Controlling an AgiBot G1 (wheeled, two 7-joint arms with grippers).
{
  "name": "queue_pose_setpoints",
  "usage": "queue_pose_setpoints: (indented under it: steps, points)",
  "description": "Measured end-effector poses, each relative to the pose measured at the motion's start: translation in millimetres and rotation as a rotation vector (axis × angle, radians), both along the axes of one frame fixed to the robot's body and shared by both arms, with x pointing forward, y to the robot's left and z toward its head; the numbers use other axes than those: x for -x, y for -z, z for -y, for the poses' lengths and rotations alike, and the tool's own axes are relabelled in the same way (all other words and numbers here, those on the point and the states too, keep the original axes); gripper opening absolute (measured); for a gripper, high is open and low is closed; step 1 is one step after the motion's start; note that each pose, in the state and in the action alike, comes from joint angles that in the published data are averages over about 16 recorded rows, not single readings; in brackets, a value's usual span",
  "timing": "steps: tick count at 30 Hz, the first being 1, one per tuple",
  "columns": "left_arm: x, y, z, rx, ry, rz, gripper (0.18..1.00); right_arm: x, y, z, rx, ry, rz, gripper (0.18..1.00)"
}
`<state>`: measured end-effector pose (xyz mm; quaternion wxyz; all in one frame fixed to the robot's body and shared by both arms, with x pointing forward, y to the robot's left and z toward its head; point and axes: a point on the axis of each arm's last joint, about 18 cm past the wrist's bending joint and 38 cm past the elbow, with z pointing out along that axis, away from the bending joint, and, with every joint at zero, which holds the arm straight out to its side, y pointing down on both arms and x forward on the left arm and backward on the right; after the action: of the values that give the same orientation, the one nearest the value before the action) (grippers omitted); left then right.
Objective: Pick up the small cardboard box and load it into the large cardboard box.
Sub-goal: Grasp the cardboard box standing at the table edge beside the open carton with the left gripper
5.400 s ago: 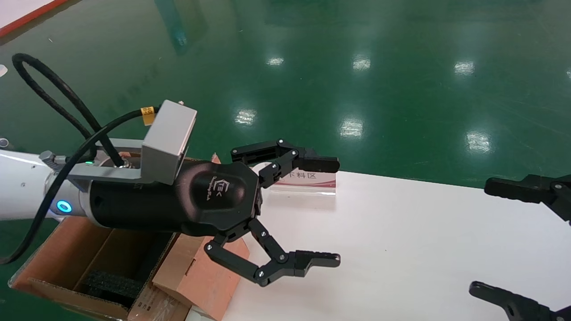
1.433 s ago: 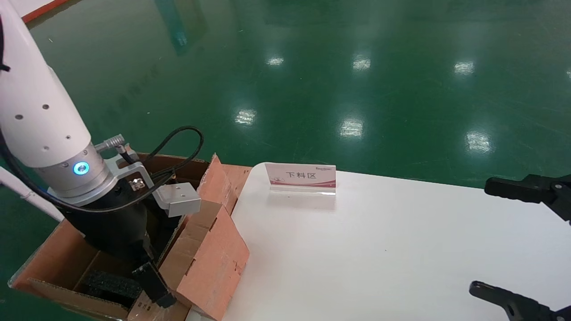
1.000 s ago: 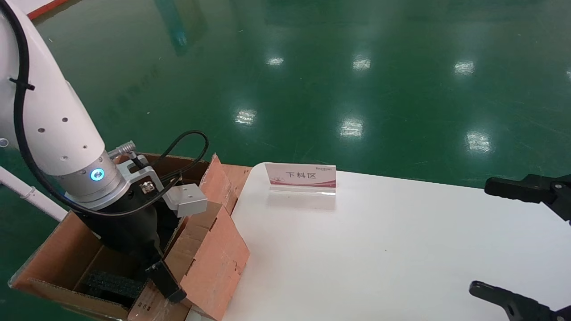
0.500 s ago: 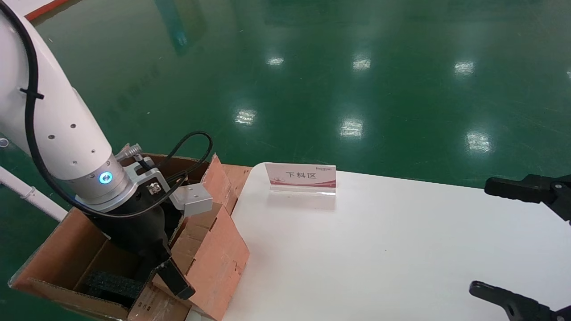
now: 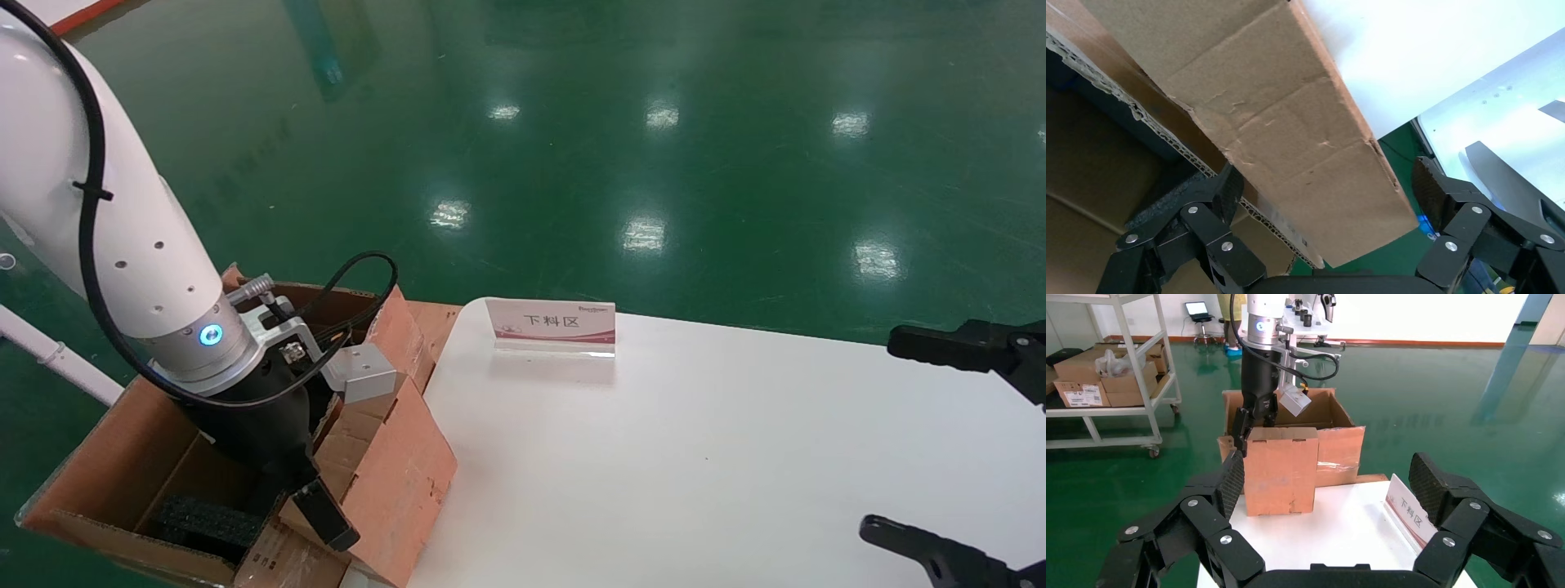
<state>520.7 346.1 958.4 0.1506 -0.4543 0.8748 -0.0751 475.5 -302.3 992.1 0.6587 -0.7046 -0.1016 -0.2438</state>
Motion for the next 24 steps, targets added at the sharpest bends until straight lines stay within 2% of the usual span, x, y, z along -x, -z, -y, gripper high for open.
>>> queue_pose_setpoints:
  steps: [24]
  points:
    - [-3.9,3.8,4.3,-0.02,0.006,-0.005,0.999,-0.1,0.1,0.0,0.0,0.0,-0.001,1.0]
